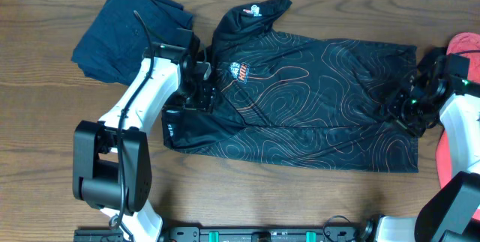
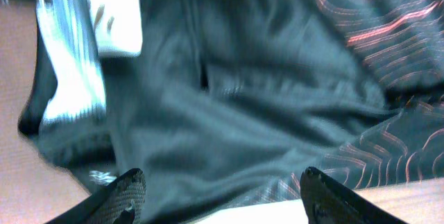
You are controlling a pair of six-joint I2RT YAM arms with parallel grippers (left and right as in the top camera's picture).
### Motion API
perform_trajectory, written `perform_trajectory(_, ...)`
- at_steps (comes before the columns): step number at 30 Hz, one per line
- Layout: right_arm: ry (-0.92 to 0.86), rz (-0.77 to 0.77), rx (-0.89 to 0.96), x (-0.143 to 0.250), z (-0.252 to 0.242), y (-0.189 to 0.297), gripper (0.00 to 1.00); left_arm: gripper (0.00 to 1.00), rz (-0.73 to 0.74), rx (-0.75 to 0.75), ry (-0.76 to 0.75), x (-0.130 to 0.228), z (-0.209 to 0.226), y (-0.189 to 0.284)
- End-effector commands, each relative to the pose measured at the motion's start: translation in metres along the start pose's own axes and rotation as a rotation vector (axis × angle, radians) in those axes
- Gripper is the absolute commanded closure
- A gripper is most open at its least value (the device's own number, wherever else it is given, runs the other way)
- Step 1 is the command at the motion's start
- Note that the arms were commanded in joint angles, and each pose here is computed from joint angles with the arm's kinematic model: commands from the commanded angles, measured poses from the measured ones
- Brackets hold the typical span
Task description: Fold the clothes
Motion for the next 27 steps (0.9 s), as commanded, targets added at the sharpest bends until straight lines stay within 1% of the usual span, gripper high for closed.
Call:
perform_trajectory(1,0.003,0.005,0.068,0.002,-0.010,-0.001,0.45,0.27,0.031,-0.092,0.101,0.013,0.013,0.013)
perform_trajectory(3,-0.010,0.021,0.082,0.004,-0.015,0.000,0.42,0.26,0.083,-0.117,0.181,0.027,0.020,0.018)
perform_trajectory(5,-0.027,0.029,0.109,0.006,-0.022,0.000,0.40,0.26,0.130,-0.111,0.256,0.039,0.027,0.020)
perform_trajectory(8,-0.051,0.033,0.136,0.007,-0.032,-0.001,0.37,0.25,0.171,-0.105,0.305,0.052,0.040,0.012)
perform_trajectory(12,-0.091,0.057,0.149,0.012,-0.045,-0.006,0.37,0.23,0.155,-0.065,0.374,0.060,0.058,-0.012)
perform_trajectory(14,-0.110,0.074,0.156,0.016,-0.052,-0.010,0.37,0.23,0.126,-0.003,0.379,0.061,0.062,-0.024)
perform_trajectory(18,-0.138,0.102,0.160,0.024,-0.061,-0.018,0.37,0.23,0.115,0.054,0.417,0.071,0.066,-0.042)
perform_trajectory(21,-0.137,0.106,0.156,0.026,-0.064,-0.024,0.38,0.24,0.127,0.063,0.434,0.080,0.066,-0.053)
perform_trajectory(22,-0.132,0.104,0.153,0.026,-0.064,-0.025,0.37,0.27,0.128,0.063,0.444,0.082,0.066,-0.058)
perform_trajectory(23,-0.129,0.103,0.152,0.026,-0.064,-0.025,0.37,0.32,0.132,0.063,0.457,0.085,0.065,-0.061)
perform_trajectory(24,-0.128,0.100,0.151,0.026,-0.064,-0.025,0.37,0.46,0.136,0.062,0.469,0.088,0.065,-0.064)
perform_trajectory(27,-0.127,0.096,0.151,0.025,-0.064,-0.025,0.37,0.81,0.157,0.061,0.491,0.097,0.063,-0.072)
Point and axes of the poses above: each gripper's point midway between its finger pads, its own y axis back along the fingers, its own z axis along the line the jaws close on, x = y × z, the point moved 5 cm from there along y, back along the fingers, and after that the axes turned 5 degrees about -y, right-handed, at the moved point
